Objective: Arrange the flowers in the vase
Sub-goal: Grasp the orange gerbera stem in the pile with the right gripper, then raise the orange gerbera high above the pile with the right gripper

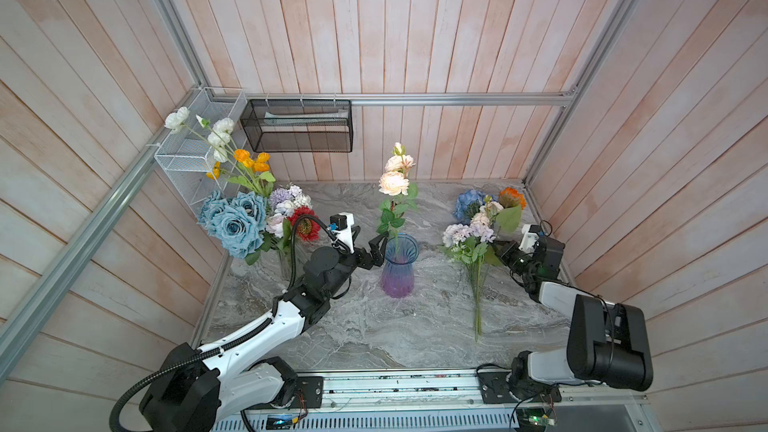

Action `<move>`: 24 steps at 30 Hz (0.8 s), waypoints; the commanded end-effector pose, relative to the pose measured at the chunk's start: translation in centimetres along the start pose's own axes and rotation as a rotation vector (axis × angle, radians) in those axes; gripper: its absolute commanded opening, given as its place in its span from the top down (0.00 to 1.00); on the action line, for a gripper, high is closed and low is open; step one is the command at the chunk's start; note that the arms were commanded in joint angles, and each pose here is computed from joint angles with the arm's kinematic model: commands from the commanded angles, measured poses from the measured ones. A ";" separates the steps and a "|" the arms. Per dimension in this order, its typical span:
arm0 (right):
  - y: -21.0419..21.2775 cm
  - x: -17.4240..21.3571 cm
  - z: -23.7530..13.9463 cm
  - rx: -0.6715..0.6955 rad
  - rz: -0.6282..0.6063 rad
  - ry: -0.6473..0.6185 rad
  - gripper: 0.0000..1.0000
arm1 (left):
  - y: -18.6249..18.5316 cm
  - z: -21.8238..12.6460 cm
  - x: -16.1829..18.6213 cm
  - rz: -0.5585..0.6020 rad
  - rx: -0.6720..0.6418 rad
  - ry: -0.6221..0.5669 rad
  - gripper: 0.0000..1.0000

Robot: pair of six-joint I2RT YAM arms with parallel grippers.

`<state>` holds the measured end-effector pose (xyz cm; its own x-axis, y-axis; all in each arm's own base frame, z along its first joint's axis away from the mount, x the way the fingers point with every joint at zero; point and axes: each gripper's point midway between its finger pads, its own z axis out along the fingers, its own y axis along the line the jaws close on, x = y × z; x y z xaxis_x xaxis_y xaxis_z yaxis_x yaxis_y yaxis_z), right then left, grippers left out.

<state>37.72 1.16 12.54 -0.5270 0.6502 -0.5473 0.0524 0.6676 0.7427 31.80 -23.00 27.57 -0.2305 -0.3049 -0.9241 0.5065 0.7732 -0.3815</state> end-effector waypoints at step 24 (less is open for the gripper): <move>24.1 -10.7 -8.4 -0.363 -0.388 -0.241 1.00 | 1.2 -1.2 -2.0 0.001 -0.005 -0.048 0.00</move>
<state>37.89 5.81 36.05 -0.2882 0.5011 -0.8160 -0.3435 0.7413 0.5766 32.02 -20.89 29.22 -0.1797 -0.3364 -0.9244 0.4889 0.7849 -0.3806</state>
